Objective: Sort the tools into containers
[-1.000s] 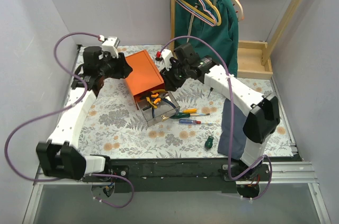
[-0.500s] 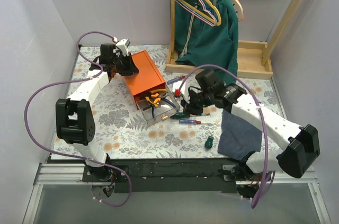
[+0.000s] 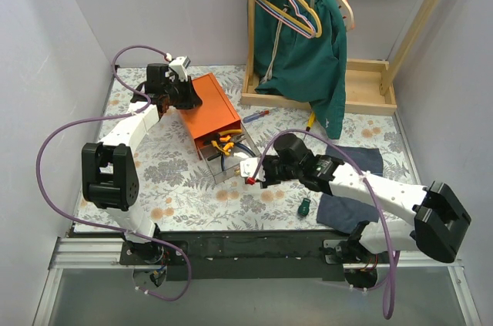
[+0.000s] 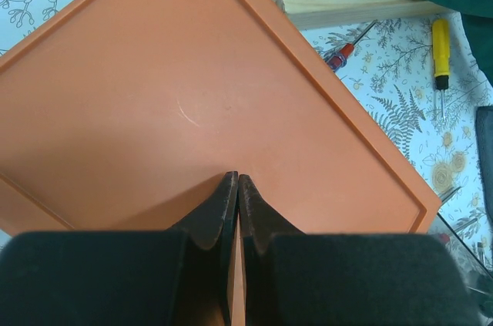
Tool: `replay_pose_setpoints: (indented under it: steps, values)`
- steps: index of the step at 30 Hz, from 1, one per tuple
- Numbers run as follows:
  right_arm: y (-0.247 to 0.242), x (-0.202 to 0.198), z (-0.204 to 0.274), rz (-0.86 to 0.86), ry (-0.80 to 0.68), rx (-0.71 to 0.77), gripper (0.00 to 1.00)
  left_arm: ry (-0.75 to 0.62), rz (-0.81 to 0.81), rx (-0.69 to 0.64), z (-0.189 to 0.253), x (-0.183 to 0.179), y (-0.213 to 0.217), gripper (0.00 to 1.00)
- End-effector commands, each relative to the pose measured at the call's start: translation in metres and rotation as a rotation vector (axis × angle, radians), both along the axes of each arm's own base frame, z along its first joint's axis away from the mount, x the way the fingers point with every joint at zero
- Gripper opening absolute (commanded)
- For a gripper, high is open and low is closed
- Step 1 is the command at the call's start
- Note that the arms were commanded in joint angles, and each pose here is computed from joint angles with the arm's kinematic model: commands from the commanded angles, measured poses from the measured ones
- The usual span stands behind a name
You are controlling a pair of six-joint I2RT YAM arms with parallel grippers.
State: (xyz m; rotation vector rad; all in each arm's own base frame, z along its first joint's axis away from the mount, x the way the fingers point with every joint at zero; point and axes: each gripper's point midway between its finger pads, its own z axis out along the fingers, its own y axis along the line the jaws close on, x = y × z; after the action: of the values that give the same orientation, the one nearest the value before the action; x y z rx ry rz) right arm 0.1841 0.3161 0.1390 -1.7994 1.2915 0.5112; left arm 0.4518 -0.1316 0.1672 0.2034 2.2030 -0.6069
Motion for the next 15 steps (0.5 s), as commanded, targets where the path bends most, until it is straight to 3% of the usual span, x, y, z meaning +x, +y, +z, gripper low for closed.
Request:
replay_pose_setpoints:
  steps: [1, 8, 12, 15]
  values:
    - [0.031, 0.045, 0.044, -0.034, -0.276, 0.152, 0.01, 0.143, 0.028, 0.105, -0.051, -0.021, 0.019, 0.0]
    - [0.056, 0.067, 0.057, -0.009, -0.459, 0.232, 0.01, 0.186, -0.008, 0.107, -0.063, -0.028, 0.016, 0.0]
    - [0.072, 0.082, 0.052, -0.032, -0.466, 0.229, 0.01, 0.28, -0.043, 0.104, -0.082, -0.035, 0.012, 0.0]
    - [0.084, 0.098, 0.05, -0.075, -0.479, 0.245, 0.01, 0.274, -0.045, 0.09, -0.083, -0.033, 0.009, 0.0]
